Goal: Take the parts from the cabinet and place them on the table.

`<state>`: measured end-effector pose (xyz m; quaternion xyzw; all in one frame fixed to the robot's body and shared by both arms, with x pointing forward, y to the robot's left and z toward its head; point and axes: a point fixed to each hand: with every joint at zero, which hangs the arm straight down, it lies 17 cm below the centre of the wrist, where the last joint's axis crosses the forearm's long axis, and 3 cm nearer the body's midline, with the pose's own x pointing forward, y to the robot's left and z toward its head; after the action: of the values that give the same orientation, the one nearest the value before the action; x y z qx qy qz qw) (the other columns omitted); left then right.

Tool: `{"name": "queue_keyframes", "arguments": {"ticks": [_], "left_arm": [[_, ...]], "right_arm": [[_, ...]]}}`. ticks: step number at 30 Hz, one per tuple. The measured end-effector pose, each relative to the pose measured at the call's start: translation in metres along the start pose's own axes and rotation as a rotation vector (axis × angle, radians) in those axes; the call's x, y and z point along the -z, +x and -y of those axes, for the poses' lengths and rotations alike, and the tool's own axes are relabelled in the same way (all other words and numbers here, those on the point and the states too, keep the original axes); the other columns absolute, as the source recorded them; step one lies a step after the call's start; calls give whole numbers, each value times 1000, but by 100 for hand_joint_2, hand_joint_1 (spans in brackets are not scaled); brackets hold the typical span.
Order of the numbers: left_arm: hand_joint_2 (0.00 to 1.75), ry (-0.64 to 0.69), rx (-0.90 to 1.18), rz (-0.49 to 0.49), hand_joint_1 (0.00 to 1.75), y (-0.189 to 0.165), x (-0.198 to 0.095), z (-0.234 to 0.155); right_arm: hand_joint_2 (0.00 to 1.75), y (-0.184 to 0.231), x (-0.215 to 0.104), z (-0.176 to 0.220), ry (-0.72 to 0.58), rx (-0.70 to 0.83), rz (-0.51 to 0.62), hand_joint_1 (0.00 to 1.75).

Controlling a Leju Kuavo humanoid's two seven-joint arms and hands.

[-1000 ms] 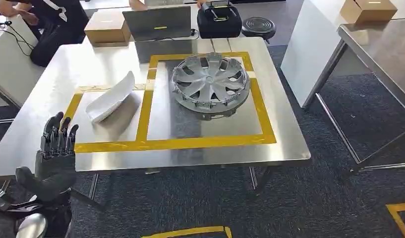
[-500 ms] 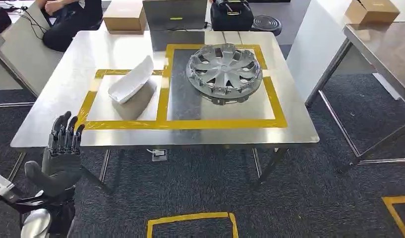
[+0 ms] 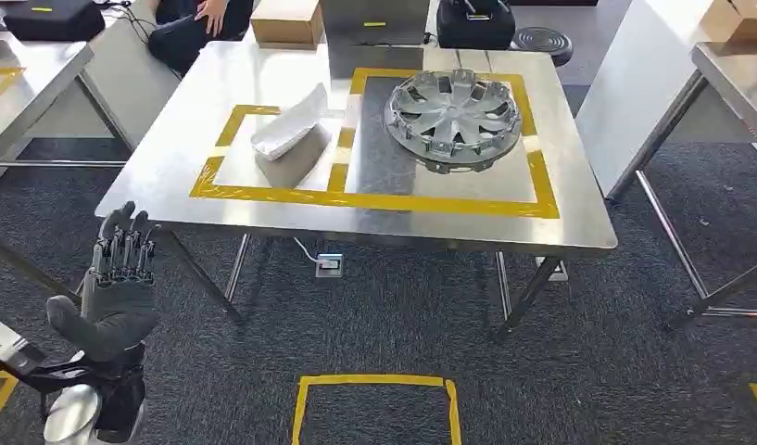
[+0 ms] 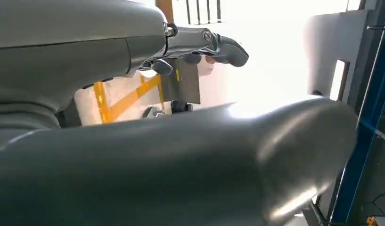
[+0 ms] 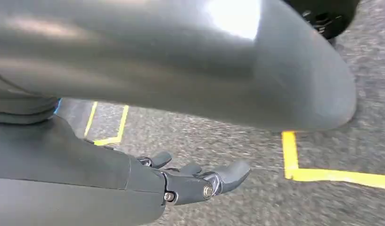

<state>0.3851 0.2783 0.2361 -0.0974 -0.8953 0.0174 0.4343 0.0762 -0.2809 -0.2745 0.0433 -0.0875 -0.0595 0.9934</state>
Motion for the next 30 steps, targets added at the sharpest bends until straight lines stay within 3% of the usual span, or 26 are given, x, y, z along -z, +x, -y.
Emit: {"name": "queue_keyframes", "arguments": {"ticks": [18,30], "left_arm": [[0,-12,23,-9,0,-6,7,16],[0,-3,78,-90,0,-26,-19,19]], "right_arm": [[0,0,0,1,-2,20,0,0],[0,-5,0,-10,13,29,-4,0]]}}
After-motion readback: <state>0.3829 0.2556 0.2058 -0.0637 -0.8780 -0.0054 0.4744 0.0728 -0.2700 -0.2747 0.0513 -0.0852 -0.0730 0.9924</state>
